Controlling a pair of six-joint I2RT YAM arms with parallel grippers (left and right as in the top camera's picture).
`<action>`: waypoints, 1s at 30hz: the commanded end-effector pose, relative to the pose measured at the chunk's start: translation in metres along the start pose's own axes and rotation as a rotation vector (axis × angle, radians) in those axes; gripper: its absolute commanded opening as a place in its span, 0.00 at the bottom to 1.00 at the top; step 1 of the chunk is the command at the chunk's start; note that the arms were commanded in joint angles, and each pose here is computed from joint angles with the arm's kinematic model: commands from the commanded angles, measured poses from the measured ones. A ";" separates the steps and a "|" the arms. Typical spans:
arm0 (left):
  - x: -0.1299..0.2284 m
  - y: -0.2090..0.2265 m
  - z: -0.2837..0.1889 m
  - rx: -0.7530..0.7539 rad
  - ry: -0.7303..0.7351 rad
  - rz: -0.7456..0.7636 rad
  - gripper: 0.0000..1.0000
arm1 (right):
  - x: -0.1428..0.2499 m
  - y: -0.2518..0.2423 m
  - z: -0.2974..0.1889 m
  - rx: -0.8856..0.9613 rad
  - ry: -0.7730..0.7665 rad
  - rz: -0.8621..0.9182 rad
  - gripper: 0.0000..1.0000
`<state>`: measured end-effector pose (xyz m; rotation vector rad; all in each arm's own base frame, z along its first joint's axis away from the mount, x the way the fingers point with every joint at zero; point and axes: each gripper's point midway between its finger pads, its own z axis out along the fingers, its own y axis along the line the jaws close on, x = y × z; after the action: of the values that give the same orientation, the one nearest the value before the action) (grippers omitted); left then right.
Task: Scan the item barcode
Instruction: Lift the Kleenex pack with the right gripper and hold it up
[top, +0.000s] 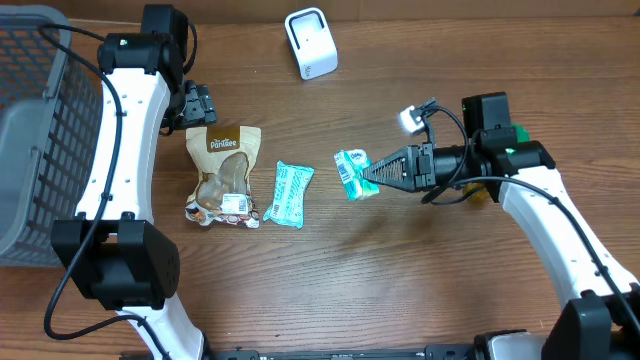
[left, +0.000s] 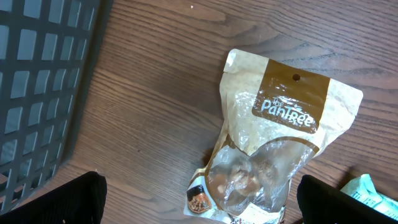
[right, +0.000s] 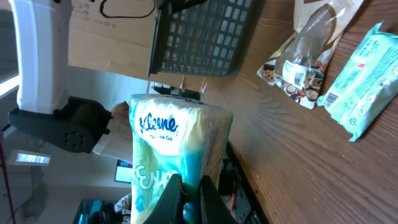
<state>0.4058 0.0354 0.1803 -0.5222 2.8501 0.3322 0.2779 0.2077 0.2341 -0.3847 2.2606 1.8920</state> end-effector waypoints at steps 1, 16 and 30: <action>-0.005 0.002 -0.008 -0.001 -0.030 -0.002 1.00 | 0.000 0.028 -0.004 -0.029 -0.006 -0.077 0.04; -0.005 0.002 -0.008 -0.001 -0.030 -0.002 1.00 | 0.021 0.039 -0.008 -0.018 0.013 -0.005 0.04; -0.005 0.002 -0.008 -0.001 -0.030 -0.002 0.99 | 0.034 0.054 -0.012 -0.018 0.016 -0.047 0.04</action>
<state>0.4058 0.0354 0.1803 -0.5222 2.8501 0.3322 0.2320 0.2015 0.2620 -0.3897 2.2861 1.9044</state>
